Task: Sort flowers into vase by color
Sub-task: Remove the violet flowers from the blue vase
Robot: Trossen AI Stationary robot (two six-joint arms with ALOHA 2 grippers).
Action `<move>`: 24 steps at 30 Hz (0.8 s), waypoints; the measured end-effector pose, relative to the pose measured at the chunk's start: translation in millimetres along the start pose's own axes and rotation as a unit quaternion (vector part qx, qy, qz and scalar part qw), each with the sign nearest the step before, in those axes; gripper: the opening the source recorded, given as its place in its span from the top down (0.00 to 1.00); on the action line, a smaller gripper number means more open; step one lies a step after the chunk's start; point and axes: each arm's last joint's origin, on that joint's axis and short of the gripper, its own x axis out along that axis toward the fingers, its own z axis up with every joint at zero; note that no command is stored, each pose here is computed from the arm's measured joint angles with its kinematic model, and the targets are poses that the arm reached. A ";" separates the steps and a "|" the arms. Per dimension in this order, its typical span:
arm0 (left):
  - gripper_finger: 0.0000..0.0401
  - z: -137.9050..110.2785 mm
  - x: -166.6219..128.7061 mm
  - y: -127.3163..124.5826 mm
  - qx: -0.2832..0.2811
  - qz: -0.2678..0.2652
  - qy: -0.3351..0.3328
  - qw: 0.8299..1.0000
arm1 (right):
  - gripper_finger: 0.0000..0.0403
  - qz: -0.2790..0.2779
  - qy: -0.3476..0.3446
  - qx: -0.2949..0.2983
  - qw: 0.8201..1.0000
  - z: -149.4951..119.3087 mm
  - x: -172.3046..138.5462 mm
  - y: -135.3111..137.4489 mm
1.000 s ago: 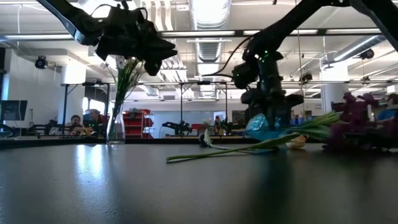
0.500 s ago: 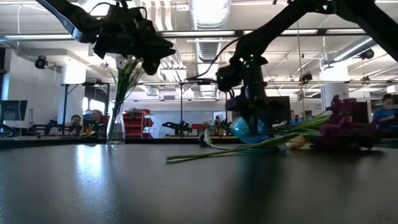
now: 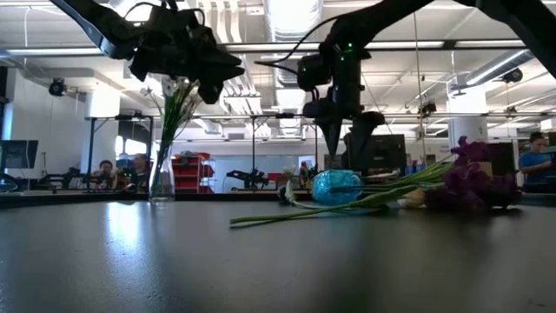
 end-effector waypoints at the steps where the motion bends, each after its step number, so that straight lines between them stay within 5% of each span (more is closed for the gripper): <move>1: 0.80 0.3 -0.3 -0.4 0.001 0.000 -0.001 1.000 | 0.20 -0.002 0.002 -0.005 1.000 -0.4 -3.9 0.8; 8: 0.81 1.8 -1.7 -2.3 -0.006 0.001 0.006 1.000 | 0.29 -0.035 -0.020 -0.077 0.996 -23.6 -53.5 4.6; 17: 0.82 31.8 4.8 0.2 0.038 0.002 0.087 0.995 | 0.93 0.077 -0.116 -0.109 0.984 -91.5 -78.4 -21.3; 20: 0.86 45.4 11.7 5.7 0.052 -0.005 0.124 0.991 | 0.92 0.083 -0.110 -0.090 0.986 -116.9 -69.0 -28.1; 24: 0.97 58.1 25.0 18.7 0.062 -0.021 0.167 0.984 | 0.78 0.082 -0.089 -0.095 0.988 -146.6 -55.1 -30.3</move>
